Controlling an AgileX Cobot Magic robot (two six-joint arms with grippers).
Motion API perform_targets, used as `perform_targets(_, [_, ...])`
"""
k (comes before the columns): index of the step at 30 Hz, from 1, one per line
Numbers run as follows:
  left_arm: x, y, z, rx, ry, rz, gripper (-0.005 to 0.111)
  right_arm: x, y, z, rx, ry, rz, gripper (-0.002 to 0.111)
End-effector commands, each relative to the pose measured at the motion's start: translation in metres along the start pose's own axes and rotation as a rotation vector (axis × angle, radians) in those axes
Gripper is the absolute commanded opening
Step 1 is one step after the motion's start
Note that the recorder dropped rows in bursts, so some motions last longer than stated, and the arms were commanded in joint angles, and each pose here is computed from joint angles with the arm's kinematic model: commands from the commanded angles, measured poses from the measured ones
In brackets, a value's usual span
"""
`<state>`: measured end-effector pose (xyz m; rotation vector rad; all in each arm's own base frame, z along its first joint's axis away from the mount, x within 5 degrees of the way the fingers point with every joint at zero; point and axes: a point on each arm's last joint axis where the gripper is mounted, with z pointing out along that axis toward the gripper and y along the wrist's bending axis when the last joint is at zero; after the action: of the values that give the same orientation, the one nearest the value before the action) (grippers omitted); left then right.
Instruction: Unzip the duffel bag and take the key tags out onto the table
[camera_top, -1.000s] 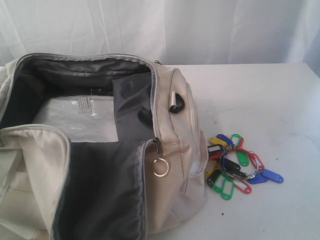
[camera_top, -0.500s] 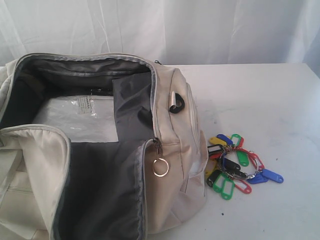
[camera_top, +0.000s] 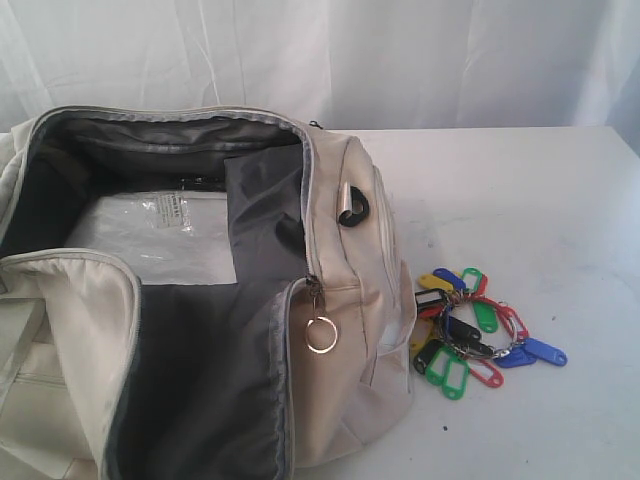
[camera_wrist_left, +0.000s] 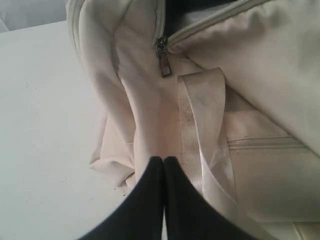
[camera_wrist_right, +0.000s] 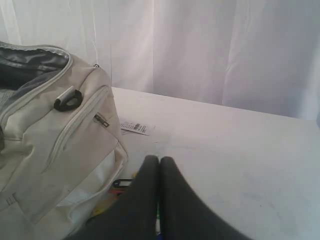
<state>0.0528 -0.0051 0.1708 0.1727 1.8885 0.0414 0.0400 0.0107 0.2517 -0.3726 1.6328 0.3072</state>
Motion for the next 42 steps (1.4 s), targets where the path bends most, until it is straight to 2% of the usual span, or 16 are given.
perform_targets(1, [0.001,0.0,0.0,-0.003,-0.006,-0.011,0.0,0.0,0.0,0.0,0.003,-0.004,0.003,0.0])
perform_targets(11, [0.001,0.0,0.0,-0.003,-0.006,-0.011,0.0,0.0,0.0,0.0,0.004,-0.007,-0.001,0.0])
perform_targets(14, [0.001,0.0,0.0,-0.003,-0.006,-0.011,0.0,0.0,-0.002,-0.001,0.038,-0.004,0.0,0.0])
perform_targets(21, [0.001,0.0,0.0,-0.003,-0.006,-0.011,0.0,0.001,-0.007,-0.002,0.202,-0.018,0.07,0.0])
perform_targets(24, [0.001,0.0,0.0,-0.003,-0.006,-0.011,0.0,0.0,-0.01,-0.003,0.303,-0.034,0.098,0.0])
perform_targets(27, [0.001,0.0,0.0,-0.003,-0.006,-0.011,0.0,0.001,-0.014,-0.005,0.45,-0.045,0.186,0.0])
perform_targets(29, [0.001,0.0,0.0,-0.003,-0.006,-0.011,0.0,0.002,-0.016,-0.006,0.492,-0.05,0.204,0.0])
perform_targets(35, [0.001,0.0,0.0,-0.003,-0.006,-0.011,0.0,0.002,-0.015,-0.006,0.489,-0.049,0.204,0.0])
perform_targets(42, [0.001,0.0,0.0,-0.003,-0.006,-0.011,0.0,0.044,-0.017,0.013,0.44,-0.092,0.244,0.0])
